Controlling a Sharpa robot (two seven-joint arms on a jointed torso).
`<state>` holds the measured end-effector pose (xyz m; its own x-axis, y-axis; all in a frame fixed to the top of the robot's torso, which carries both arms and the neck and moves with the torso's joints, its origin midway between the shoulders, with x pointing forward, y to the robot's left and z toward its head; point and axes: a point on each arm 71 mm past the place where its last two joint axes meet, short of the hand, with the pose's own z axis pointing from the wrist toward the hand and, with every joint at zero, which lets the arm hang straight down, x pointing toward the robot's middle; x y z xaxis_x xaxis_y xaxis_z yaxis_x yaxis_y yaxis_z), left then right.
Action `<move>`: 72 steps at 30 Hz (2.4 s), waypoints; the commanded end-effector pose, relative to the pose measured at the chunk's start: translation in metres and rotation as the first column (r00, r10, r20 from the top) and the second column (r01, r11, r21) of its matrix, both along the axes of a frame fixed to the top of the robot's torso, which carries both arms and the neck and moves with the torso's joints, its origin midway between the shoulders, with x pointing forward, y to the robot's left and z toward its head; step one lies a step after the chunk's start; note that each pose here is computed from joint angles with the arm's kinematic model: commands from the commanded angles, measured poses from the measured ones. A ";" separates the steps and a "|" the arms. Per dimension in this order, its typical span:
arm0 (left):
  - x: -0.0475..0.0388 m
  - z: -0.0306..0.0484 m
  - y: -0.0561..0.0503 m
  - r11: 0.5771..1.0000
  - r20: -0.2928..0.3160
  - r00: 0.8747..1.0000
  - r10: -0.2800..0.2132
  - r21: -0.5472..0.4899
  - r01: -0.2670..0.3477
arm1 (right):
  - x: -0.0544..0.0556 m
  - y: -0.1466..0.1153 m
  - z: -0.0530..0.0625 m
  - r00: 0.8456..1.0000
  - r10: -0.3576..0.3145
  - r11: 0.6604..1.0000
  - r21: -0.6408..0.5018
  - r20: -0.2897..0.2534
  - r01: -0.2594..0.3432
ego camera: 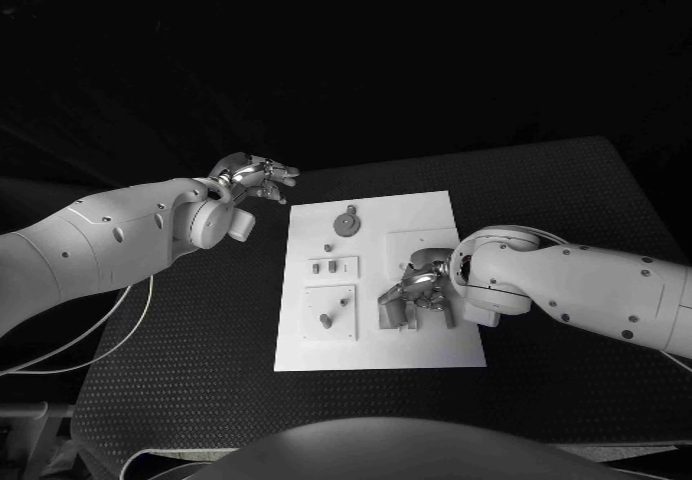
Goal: Assemble the parts on the task board
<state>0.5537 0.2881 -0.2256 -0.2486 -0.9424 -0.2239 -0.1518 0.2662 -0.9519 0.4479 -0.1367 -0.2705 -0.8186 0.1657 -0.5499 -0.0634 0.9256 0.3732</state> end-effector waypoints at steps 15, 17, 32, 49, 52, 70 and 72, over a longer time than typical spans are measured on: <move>0.0000 0.0010 -0.001 1.000 0.001 1.000 -0.018 -0.004 0.018 | 0.000 0.000 -0.004 1.000 0.003 1.000 -0.021 0.009 -0.003; -0.0001 0.0009 -0.002 1.000 0.001 1.000 -0.019 -0.004 0.019 | 0.000 0.000 -0.004 1.000 0.005 1.000 -0.021 0.007 -0.004; 0.0002 0.0008 -0.002 1.000 0.001 1.000 -0.018 -0.004 0.018 | -0.001 0.001 -0.005 1.000 0.000 1.000 -0.009 0.012 0.001; 0.0005 0.0008 -0.002 1.000 0.001 1.000 -0.019 -0.004 0.019 | -0.001 0.001 -0.005 1.000 -0.007 1.000 -0.007 0.016 0.007; 0.0005 0.0008 -0.002 1.000 0.001 1.000 -0.019 -0.004 0.019 | 0.000 0.000 -0.005 1.000 -0.008 1.000 -0.007 0.017 0.008; 0.0006 0.0007 -0.002 1.000 0.001 1.000 -0.018 -0.004 0.019 | -0.001 0.001 -0.005 1.000 0.001 1.000 -0.009 0.008 -0.001; 0.0006 0.0007 -0.002 1.000 0.001 1.000 -0.018 -0.004 0.018 | -0.001 0.001 -0.005 1.000 0.002 1.000 -0.008 0.009 -0.002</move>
<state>0.5540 0.2885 -0.2259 -0.2515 -0.9414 -0.2246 -0.1543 0.2681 -0.9510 0.4482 -0.1363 -0.2737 -0.8088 0.1735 -0.5619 -0.0586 0.9269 0.3706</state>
